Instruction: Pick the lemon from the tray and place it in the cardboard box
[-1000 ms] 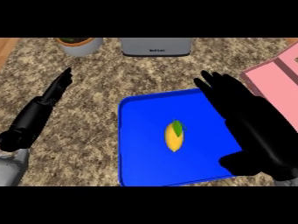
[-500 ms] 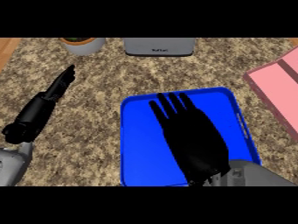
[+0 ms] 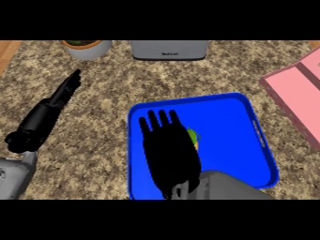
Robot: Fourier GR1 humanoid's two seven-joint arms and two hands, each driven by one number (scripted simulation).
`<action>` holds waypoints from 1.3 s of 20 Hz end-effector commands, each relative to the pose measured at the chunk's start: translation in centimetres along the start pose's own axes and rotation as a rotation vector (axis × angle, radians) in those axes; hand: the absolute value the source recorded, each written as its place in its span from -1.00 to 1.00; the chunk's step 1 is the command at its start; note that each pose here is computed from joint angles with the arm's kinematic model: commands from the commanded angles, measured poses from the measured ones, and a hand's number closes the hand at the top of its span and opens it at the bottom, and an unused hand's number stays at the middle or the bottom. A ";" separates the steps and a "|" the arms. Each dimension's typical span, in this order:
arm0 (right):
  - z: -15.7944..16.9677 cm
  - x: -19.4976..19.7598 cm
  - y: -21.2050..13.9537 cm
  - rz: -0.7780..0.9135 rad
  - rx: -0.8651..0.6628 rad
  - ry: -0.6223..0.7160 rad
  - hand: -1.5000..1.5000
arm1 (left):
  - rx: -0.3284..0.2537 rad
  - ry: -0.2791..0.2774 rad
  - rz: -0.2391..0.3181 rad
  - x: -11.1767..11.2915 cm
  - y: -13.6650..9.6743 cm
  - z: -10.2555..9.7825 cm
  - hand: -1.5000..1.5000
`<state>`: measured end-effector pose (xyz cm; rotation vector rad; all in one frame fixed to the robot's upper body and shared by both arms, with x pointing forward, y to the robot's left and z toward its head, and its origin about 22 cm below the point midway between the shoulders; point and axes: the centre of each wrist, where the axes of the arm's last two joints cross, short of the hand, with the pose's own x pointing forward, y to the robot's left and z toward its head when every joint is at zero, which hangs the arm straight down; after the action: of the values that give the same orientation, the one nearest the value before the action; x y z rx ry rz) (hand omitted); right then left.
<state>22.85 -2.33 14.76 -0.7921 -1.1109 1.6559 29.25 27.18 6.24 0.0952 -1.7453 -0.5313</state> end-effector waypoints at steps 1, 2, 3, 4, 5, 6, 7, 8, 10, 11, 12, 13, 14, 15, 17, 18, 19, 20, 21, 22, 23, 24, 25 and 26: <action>-0.5 3.1 0.9 0.070 0.060 0.182 -1.00 | -0.007 0.006 -0.007 -0.3 -0.2 -0.2 0.00; -0.6 2.5 1.5 0.082 0.084 0.190 -1.00 | 0.023 0.002 0.001 -0.5 -1.2 -0.3 0.00; -0.6 2.7 1.5 0.074 0.067 0.188 -1.00 | -0.006 0.014 -0.010 -1.2 -0.9 -0.3 0.00; -1.0 1.6 2.2 0.085 0.061 0.226 -1.00 | -0.002 0.002 -0.011 -1.2 -0.7 0.8 0.00; -1.6 3.0 2.6 0.120 0.062 0.226 -1.00 | -0.005 -0.003 0.003 0.8 0.7 -1.3 0.00; -1.6 3.1 2.2 0.129 0.050 0.239 -1.00 | -0.007 0.002 -0.015 -0.5 -0.3 0.1 0.00; -1.7 2.4 0.8 0.144 0.062 0.242 -1.00 | 0.008 0.011 -0.013 -0.1 -0.9 -0.7 0.00; -1.8 2.4 2.3 0.129 0.039 0.249 -1.00 | -0.004 0.003 -0.015 0.3 0.3 0.9 0.00; -2.8 2.9 2.7 0.136 0.046 0.266 -1.00 | 0.002 0.006 0.004 0.5 0.8 -0.3 0.00; -2.9 2.4 3.0 0.123 0.032 0.252 -1.00 | -0.004 -0.001 -0.018 0.5 0.9 0.6 0.00; -2.4 2.8 3.1 0.131 0.017 0.256 -1.00 | 0.004 0.013 0.001 -0.7 -1.1 0.1 0.00; -3.4 2.0 2.8 0.147 0.044 0.266 -1.00 | -0.001 0.006 0.009 -1.0 0.3 1.0 0.00; -2.7 1.5 3.3 0.160 0.055 0.262 -1.00 | 0.011 0.008 -0.003 0.0 1.4 0.3 0.00; -2.7 2.0 2.5 0.146 0.040 0.277 -1.00 | 0.000 -0.001 -0.005 0.9 -1.5 1.0 0.00; -1.7 2.0 3.7 0.184 0.066 0.265 -1.00 | 0.006 0.015 -0.005 -0.9 -0.1 -0.1 0.00; -4.2 0.5 4.5 0.184 0.074 0.300 -1.00 | 0.007 0.005 0.018 -1.4 0.9 1.0 0.00; -2.5 0.8 3.9 0.197 0.071 0.300 -1.00 | 0.023 -0.007 -0.014 0.5 -0.6 -0.4 0.00; -4.5 1.3 4.2 0.184 0.078 0.321 -1.00 | -0.010 0.006 0.005 0.2 -1.3 -0.5 0.00; -3.4 1.4 4.8 0.167 0.070 0.313 -1.00 | -0.001 -0.013 -0.005 0.2 -0.6 1.0 0.00; -4.2 1.3 5.3 0.187 0.085 0.328 -1.00 | 0.006 -0.004 -0.009 -0.1 -0.4 1.1 0.00; -4.6 0.1 3.8 0.176 0.062 0.325 -1.00 | 0.003 -0.001 0.011 1.6 -0.3 -0.1 0.00; -4.9 0.8 5.2 0.180 0.066 0.324 -1.00 | 0.009 -0.007 0.009 0.9 -1.0 -0.2 0.00; -4.6 1.3 4.2 0.179 0.057 0.317 -1.00 | -0.003 -0.005 0.002 1.4 1.2 -0.6 0.00; -6.4 0.1 5.0 0.141 0.077 0.294 -1.00 | -0.014 -0.004 0.000 0.9 -0.9 0.1 0.00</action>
<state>25.30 -1.07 8.85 -1.0141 -0.8478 1.6818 28.98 26.65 6.73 0.0922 -1.7478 -0.5311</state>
